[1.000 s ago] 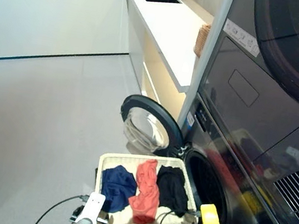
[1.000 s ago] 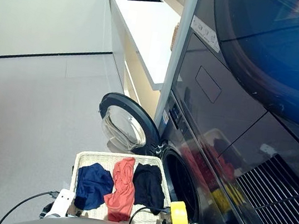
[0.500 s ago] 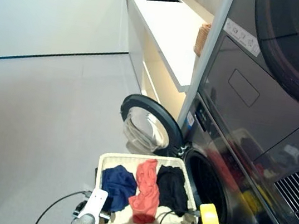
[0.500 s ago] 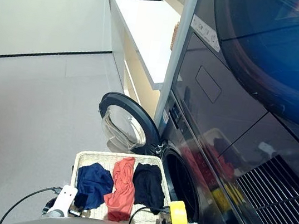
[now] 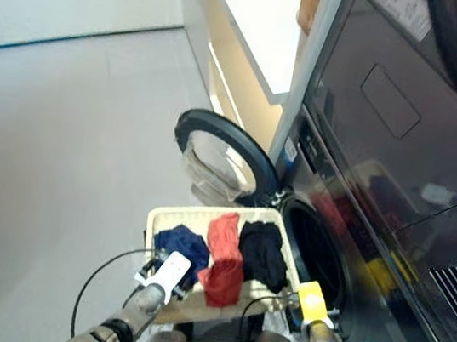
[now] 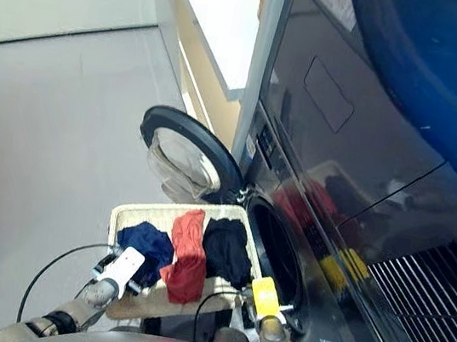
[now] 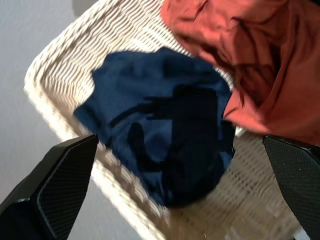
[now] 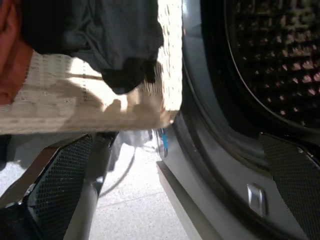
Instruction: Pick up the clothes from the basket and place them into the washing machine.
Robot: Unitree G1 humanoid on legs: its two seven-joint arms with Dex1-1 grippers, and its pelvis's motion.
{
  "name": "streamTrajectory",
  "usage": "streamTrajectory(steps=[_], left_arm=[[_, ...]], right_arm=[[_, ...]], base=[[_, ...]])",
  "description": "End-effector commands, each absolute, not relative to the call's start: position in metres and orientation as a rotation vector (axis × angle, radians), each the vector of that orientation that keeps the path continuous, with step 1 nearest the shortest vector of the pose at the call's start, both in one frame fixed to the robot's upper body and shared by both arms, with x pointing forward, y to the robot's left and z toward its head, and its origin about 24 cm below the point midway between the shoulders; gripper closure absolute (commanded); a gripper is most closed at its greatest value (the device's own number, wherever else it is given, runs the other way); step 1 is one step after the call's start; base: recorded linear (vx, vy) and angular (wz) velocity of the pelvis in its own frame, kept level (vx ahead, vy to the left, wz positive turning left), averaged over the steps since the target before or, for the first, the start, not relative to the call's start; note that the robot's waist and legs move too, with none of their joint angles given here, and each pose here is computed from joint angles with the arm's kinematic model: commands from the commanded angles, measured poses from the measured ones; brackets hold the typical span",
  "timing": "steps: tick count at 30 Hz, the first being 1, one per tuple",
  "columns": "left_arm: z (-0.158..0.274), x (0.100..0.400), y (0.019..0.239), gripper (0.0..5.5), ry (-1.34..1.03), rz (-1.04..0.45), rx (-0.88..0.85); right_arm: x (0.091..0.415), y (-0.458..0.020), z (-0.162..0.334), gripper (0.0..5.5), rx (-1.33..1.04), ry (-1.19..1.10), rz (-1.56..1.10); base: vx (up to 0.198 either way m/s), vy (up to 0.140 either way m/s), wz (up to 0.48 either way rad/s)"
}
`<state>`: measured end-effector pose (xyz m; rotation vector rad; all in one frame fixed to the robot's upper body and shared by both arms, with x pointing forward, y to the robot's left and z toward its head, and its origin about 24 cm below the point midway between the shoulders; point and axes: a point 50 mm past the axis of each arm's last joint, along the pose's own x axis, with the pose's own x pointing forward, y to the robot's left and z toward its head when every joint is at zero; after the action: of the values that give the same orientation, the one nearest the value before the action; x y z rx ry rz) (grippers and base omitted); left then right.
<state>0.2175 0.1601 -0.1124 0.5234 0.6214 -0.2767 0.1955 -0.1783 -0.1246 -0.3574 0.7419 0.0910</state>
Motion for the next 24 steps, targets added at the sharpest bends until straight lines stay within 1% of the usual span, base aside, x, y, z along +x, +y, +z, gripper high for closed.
streamTrajectory(steps=[1,5,6,8,10,16,24], left_arm=[[-0.088,0.25,0.16,0.0,0.483,-0.215,0.499],[-0.071,0.271,0.163,0.0,0.423,-0.15,0.481],[-0.071,0.271,0.163,0.0,0.423,-0.15,0.481],[-0.06,0.285,0.167,0.0,0.385,-0.106,0.486],[-0.056,0.288,0.169,0.0,0.373,-0.09,0.484],[-0.03,0.314,0.182,0.0,0.3,0.018,0.497],[0.007,0.339,0.206,0.0,0.213,0.185,0.384]], right_arm=[[0.229,-0.164,-0.101,0.0,-0.317,0.57,0.113],[0.248,-0.158,-0.085,0.0,-0.296,0.481,0.112],[0.248,-0.158,-0.085,0.0,-0.296,0.481,0.111],[0.26,-0.152,-0.072,0.0,-0.285,0.417,0.122],[0.263,-0.151,-0.07,0.0,-0.287,0.404,0.124],[0.279,-0.147,-0.054,0.0,-0.269,0.336,0.111],[0.298,-0.142,-0.029,0.0,-0.201,0.224,0.084]], base=[[0.0,0.0,0.0],[0.0,0.0,0.0],[0.0,0.0,0.0],[0.0,0.0,0.0],[0.0,0.0,0.0],[0.0,0.0,0.0],[-0.026,0.012,-0.012]])
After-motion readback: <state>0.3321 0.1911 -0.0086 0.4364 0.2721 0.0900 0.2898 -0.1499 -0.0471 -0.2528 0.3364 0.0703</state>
